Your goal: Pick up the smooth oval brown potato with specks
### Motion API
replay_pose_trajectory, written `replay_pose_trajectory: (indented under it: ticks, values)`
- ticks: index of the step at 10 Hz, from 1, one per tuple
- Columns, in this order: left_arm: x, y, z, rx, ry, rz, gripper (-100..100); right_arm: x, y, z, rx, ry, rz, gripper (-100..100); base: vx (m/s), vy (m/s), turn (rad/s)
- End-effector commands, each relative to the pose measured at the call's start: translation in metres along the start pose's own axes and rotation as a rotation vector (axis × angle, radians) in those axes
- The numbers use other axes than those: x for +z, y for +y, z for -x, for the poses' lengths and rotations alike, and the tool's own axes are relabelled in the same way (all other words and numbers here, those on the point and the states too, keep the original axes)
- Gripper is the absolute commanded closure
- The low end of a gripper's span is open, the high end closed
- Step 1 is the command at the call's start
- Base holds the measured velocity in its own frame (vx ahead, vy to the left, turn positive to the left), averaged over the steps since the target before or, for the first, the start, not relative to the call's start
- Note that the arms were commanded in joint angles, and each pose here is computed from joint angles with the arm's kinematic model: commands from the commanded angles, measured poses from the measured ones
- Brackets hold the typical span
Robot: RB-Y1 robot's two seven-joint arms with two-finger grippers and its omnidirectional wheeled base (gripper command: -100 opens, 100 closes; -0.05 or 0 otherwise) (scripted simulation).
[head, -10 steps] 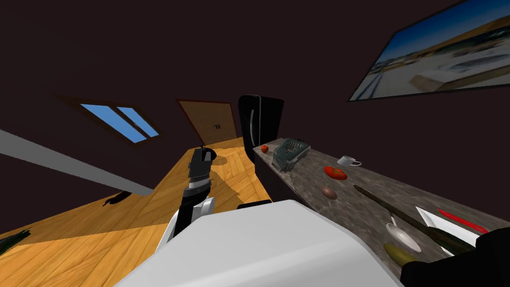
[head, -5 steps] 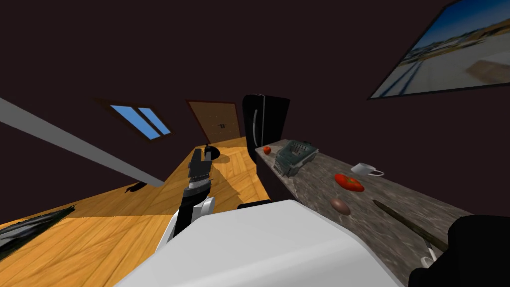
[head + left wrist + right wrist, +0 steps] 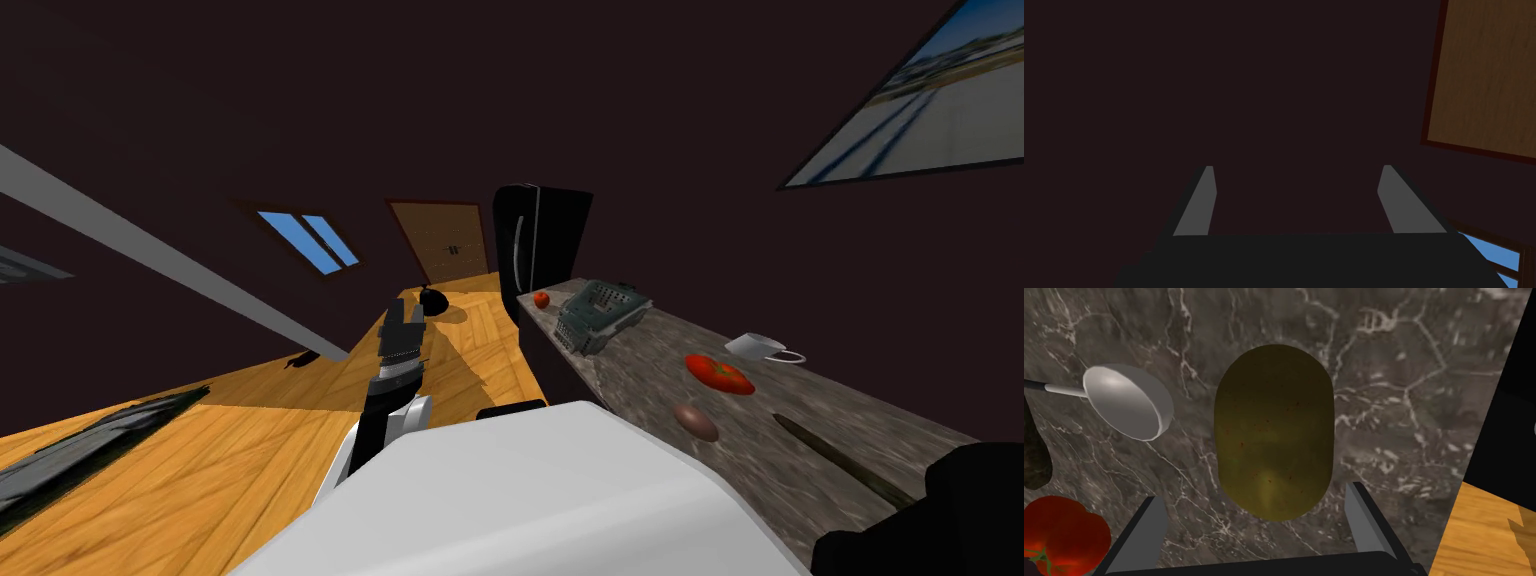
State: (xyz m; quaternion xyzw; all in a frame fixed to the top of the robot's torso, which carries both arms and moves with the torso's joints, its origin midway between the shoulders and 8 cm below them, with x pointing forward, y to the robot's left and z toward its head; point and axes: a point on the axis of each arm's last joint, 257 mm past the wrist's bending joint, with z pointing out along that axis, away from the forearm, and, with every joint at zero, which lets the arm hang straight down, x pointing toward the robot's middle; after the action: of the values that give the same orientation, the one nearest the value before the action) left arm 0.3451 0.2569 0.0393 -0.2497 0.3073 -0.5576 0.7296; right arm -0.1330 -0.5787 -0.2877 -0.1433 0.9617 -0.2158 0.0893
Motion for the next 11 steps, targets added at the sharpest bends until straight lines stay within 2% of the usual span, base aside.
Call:
replay_pose_trajectory:
  ticks: [1, 2, 3, 5, 7, 8, 11]
  values:
    - [0.0, 0.0, 0.0, 0.0, 0.0, 0.0, 0, 0.001, -0.002, -0.001, 0.021, -0.001, 0.005, -100, -0.082, 0.03, -0.018]
    - [0.0, 0.0, 0.0, 0.0, 0.0, 0.0, 0, 0.001, -0.002, -0.001, 0.046, -0.001, 0.005, -100, -0.028, 0.01, -0.029]
    - [0.0, 0.0, 0.0, 0.0, 0.0, 0.0, 0, 0.014, -0.009, 0.005, 0.006, -0.014, 0.026, -100, -0.107, 0.048, 0.206]
    - [0.0, 0.0, 0.0, 0.0, 0.0, 0.0, 0, 0.015, -0.011, 0.003, 0.027, -0.01, 0.023, -100, -0.105, 0.049, 0.085]
    - [0.0, 0.0, 0.0, 0.0, 0.0, 0.0, 0, 0.015, -0.011, 0.003, 0.066, -0.01, 0.023, -100, 0.001, 0.002, -0.01]
    - [0.0, 0.0, 0.0, 0.0, 0.0, 0.0, 0, 0.027, -0.02, 0.007, 0.034, -0.015, 0.042, -100, -0.096, 0.057, 0.22]
    - [0.0, 0.0, 0.0, 0.0, 0.0, 0.0, 0, 0.028, -0.022, 0.006, 0.081, -0.01, 0.038, -100, -0.073, 0.038, 0.044]
